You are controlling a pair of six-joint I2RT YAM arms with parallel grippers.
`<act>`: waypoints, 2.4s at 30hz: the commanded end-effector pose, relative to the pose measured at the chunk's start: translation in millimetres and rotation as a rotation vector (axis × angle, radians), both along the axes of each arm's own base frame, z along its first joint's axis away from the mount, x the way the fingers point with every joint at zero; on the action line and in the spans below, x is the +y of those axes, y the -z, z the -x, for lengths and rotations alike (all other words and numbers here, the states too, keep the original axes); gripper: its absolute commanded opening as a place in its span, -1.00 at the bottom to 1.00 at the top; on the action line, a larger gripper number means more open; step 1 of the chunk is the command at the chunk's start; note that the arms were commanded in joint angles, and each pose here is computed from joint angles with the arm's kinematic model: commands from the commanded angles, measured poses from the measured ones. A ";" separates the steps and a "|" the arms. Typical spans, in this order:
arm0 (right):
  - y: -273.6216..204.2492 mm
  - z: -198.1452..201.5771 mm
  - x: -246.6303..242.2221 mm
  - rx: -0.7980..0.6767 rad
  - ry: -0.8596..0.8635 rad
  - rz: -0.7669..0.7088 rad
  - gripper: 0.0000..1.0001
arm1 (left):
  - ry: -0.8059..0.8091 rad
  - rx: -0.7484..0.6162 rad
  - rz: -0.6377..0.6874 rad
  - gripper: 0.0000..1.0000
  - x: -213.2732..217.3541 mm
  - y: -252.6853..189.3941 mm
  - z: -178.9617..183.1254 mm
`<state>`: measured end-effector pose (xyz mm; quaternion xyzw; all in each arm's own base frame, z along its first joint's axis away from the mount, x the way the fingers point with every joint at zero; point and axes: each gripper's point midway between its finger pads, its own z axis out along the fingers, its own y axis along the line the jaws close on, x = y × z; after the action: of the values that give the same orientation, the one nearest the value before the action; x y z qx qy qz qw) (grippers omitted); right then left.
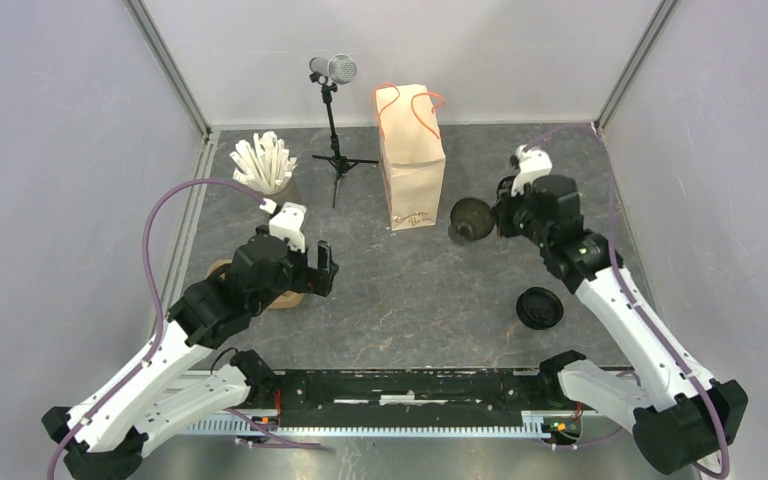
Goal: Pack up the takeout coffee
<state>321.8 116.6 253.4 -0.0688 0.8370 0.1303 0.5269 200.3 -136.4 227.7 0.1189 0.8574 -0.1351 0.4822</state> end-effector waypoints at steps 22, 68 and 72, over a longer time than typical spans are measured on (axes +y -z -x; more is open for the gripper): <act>123.4 98.5 139.2 0.207 -0.380 0.109 -0.94 | -0.253 0.063 -0.042 1.00 18.2 13.5 -20.7; 67.5 101.6 111.6 -0.105 -0.401 0.063 0.96 | -1.644 0.334 0.387 0.34 169.2 68.8 -17.7; 80.0 100.9 110.2 -0.053 -0.374 0.070 0.96 | -1.621 0.346 0.409 0.36 165.2 69.1 -17.6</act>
<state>215.2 227.3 174.6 -0.2689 0.7930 0.2013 0.5083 211.4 30.1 150.2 -0.6202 0.7205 0.1091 0.2905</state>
